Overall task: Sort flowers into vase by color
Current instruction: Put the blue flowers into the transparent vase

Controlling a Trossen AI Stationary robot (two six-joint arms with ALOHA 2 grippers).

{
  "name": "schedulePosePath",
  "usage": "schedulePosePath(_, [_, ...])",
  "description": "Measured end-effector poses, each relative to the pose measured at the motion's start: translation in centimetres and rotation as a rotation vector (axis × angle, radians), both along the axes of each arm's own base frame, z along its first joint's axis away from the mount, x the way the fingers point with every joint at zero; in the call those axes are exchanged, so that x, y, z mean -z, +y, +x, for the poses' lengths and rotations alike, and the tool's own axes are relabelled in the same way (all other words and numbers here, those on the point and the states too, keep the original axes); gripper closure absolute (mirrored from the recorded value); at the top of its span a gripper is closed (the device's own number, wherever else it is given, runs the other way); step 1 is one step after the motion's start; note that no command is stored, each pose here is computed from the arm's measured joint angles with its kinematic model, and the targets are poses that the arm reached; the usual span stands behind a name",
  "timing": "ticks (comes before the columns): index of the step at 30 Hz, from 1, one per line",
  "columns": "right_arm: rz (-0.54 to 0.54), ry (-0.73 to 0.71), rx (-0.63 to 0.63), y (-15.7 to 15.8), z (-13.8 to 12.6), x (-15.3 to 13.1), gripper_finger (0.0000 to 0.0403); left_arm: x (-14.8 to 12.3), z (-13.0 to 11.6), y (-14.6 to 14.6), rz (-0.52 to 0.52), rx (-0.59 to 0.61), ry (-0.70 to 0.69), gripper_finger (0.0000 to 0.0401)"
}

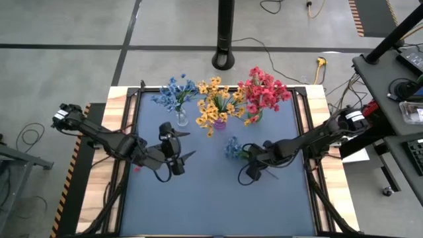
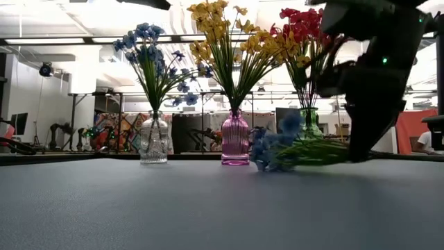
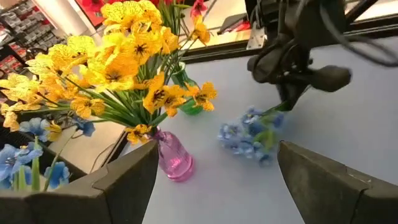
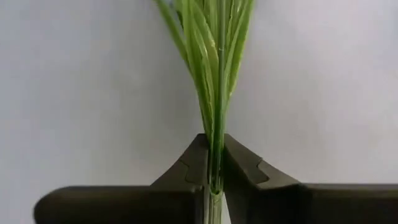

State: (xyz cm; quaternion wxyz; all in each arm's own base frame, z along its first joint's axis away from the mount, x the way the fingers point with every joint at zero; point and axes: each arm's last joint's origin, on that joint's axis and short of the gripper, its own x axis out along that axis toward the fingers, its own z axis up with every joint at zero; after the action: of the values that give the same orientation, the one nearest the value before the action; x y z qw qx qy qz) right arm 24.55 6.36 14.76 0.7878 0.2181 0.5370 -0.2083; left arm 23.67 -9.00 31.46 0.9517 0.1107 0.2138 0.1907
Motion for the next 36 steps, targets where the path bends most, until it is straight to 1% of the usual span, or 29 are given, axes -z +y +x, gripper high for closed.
schedulePosePath(2, [0.023, -0.018, -0.045, 0.3, -0.1, -0.6, 0.0372, -0.1, 0.0, -0.1, 0.004, 0.003, 0.004, 0.0091])
schedulePosePath(4, [0.026, -0.065, -0.087, 0.7, 0.0, -1.2, 0.0367, 0.0, 0.0, -0.1, 0.008, 0.005, 0.007, 0.0091])
schedulePosePath(11, [0.039, -0.385, -0.251, 2.1, 1.0, -4.5, 0.0371, 1.0, -0.1, -0.2, 0.005, 0.007, 0.008, 0.0091])
schedulePosePath(14, [0.042, -0.474, -0.286, 2.2, 0.7, -6.0, 0.0371, 1.0, -0.1, -0.2, 0.015, 0.013, 0.016, 0.0091])
schedulePosePath(17, [0.026, -0.578, -0.335, 2.3, 0.5, -7.6, 0.0370, 1.1, -0.2, -0.2, 0.022, 0.016, 0.026, 0.0091])
schedulePosePath(19, [0.001, -0.683, -0.385, 2.4, 0.5, -9.0, 0.0370, 1.0, -0.2, -0.2, 0.011, 0.013, 0.016, 0.0091])
schedulePosePath(23, [-0.111, -0.912, -0.502, 2.6, 0.8, -11.5, 0.0370, 1.4, 0.5, -0.6, -0.010, 0.030, -0.010, 0.0091])
schedulePosePath(25, [-0.198, -1.026, -0.558, 2.7, 1.1, -12.6, 0.0370, 1.8, 0.9, -1.0, -0.007, 0.068, -0.015, 0.0091])
schedulePosePath(27, [-0.289, -1.125, -0.602, 2.8, 1.3, -13.5, 0.0370, 1.9, 1.5, -1.3, -0.002, 0.090, -0.051, 0.0091])
schedulePosePath(30, [-0.420, -1.252, -0.643, 3.0, 1.8, -14.4, 0.0370, 1.8, 2.7, -1.8, 0.012, 0.128, -0.123, 0.0091])
schedulePosePath(32, [-0.506, -1.314, -0.663, 3.1, 2.2, -14.6, 0.0370, 1.8, 3.7, -2.2, 0.040, 0.146, -0.183, 0.0091])
schedulePosePath(36, [-0.620, -1.422, -0.657, 3.3, 3.0, -14.8, 0.0369, 2.2, 5.8, -2.9, 0.079, 0.198, -0.289, 0.0091])
